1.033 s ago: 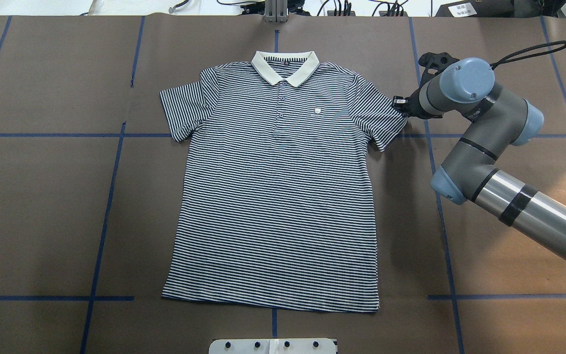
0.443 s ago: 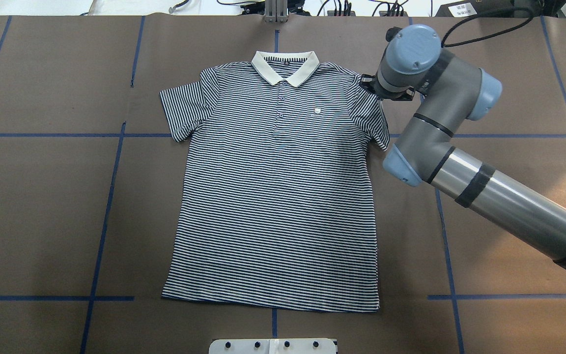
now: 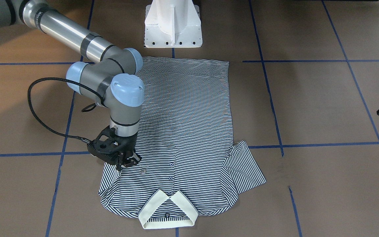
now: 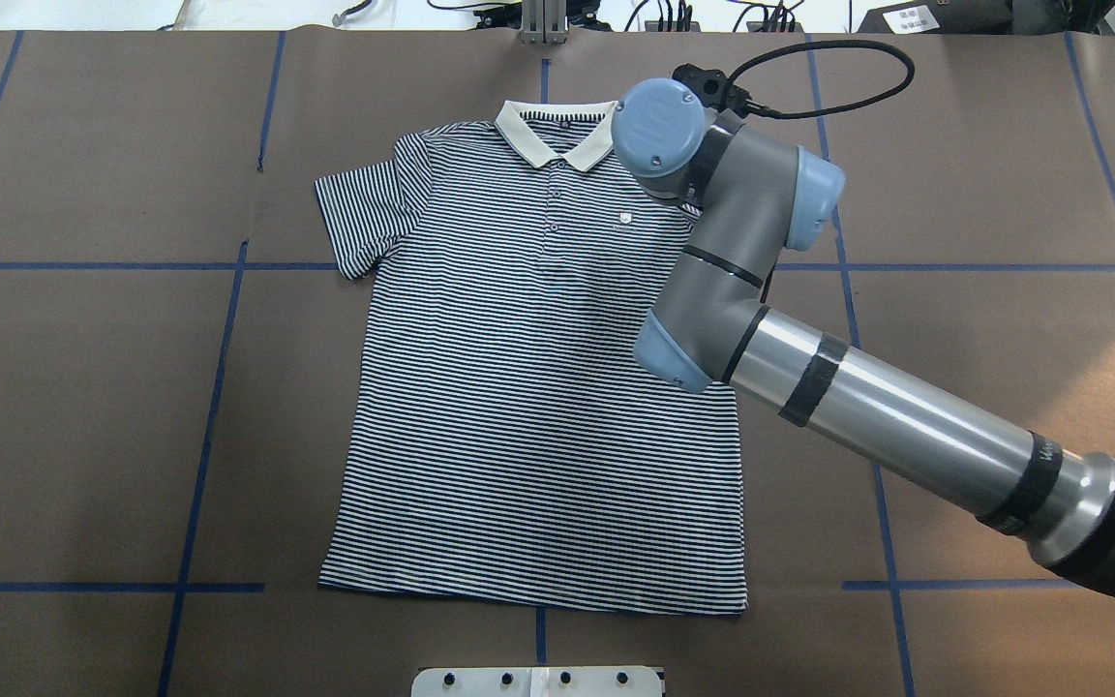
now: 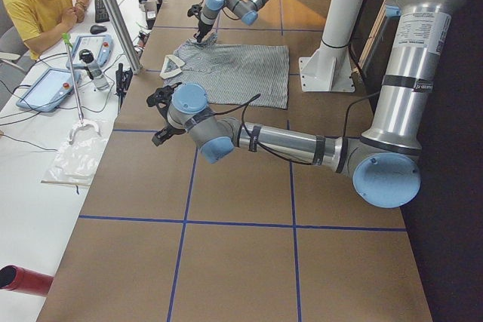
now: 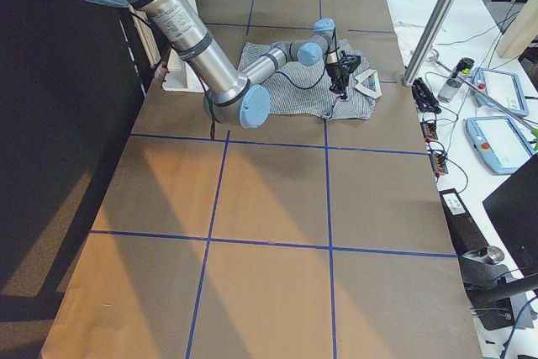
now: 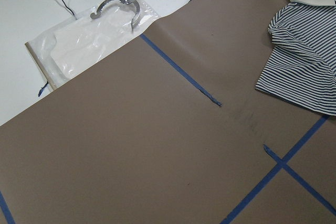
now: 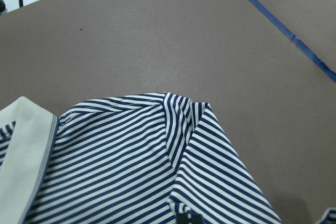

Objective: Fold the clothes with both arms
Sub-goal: 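Grasp the sleeve with the right gripper and fold it inward onto the shirt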

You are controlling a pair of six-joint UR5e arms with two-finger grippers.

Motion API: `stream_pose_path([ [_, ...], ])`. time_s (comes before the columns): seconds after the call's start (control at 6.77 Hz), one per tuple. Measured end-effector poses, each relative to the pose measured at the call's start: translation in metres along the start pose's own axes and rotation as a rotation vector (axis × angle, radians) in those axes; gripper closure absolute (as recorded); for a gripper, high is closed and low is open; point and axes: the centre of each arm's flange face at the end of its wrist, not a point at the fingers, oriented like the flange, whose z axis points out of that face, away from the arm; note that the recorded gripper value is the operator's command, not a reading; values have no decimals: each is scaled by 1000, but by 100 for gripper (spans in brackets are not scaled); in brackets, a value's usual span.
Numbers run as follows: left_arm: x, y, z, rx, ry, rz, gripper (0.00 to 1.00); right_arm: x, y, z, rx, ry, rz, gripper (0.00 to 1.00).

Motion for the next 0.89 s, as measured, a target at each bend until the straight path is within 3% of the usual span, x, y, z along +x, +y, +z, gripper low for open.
stream_pose_path([
  [0.44, 0, 0, 0, 0, 0, -1, 0, -43, 32, -8, 25, 9, 72, 100],
  [0.59, -1, 0, 0, -1, 0, -1, 0, -50, 39, -5, 41, 16, 86, 1],
  [0.89, -1, 1, 1, -2, 0, -2, 0, -54, 46, -3, 67, 20, 42, 0],
])
